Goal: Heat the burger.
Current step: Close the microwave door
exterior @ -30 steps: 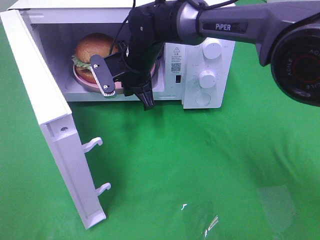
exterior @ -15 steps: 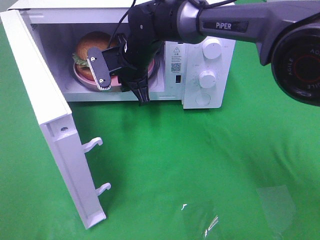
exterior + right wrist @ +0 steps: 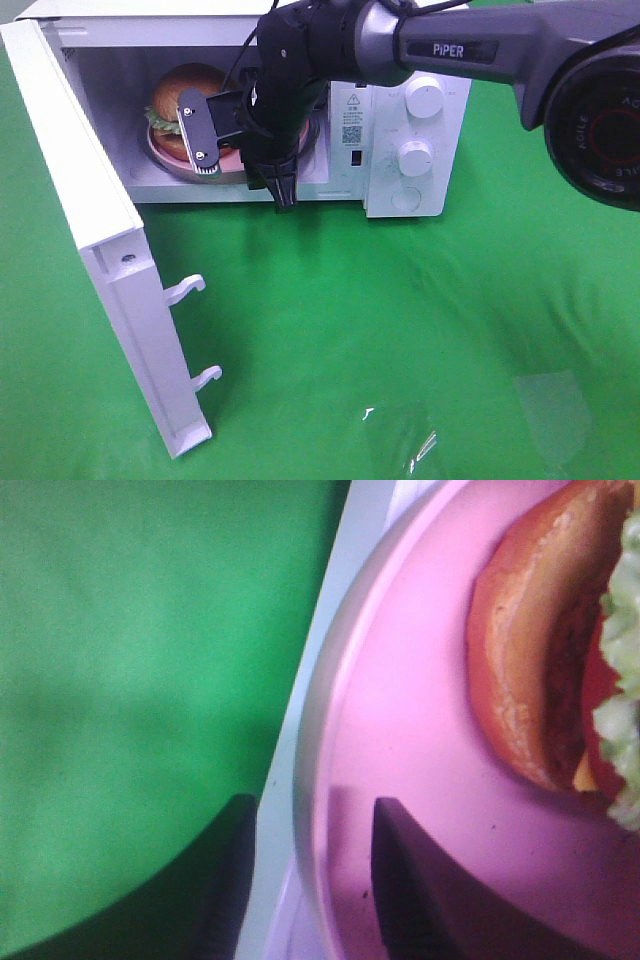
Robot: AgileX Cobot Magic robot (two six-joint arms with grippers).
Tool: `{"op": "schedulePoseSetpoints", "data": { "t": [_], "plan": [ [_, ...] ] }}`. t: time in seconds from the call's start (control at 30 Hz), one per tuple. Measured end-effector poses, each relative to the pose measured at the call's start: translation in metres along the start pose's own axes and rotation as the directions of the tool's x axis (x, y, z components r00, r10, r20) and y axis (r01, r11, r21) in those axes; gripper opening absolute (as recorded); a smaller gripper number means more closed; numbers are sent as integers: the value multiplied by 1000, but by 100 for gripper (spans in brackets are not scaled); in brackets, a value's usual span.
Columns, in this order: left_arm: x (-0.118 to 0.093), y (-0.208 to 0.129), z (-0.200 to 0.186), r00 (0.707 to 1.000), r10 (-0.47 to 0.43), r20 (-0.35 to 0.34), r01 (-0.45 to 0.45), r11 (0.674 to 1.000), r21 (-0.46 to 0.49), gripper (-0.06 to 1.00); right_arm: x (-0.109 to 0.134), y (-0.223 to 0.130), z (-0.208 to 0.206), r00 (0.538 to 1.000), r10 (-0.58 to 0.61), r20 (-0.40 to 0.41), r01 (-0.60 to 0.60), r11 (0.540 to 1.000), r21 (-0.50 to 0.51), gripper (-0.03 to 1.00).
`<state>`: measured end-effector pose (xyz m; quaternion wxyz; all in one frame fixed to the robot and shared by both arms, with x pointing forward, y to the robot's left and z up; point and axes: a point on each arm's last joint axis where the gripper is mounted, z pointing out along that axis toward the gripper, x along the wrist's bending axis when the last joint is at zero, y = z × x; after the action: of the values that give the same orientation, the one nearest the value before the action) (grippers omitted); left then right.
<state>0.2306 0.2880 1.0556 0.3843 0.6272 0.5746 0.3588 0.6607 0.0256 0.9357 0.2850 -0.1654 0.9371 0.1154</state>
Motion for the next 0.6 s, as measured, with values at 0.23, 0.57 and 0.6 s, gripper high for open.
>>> {"op": "schedulePoseSetpoints", "data": {
  "t": [0.23, 0.57, 0.6],
  "plan": [
    [0, 0, 0, 1000, 0, 0, 0, 1000, 0, 99, 2, -1, -8, 1000, 14, -8, -14, 1000, 2, 47],
    [0, 0, 0, 1000, 0, 0, 0, 1000, 0, 99, 8, -4, -37, 1000, 13, 14, -13, 1000, -10, 59],
    [0, 0, 0, 1000, 0, 0, 0, 1000, 0, 99, 8, -4, -37, 1000, 13, 14, -13, 1000, -10, 59]
  ]
}}
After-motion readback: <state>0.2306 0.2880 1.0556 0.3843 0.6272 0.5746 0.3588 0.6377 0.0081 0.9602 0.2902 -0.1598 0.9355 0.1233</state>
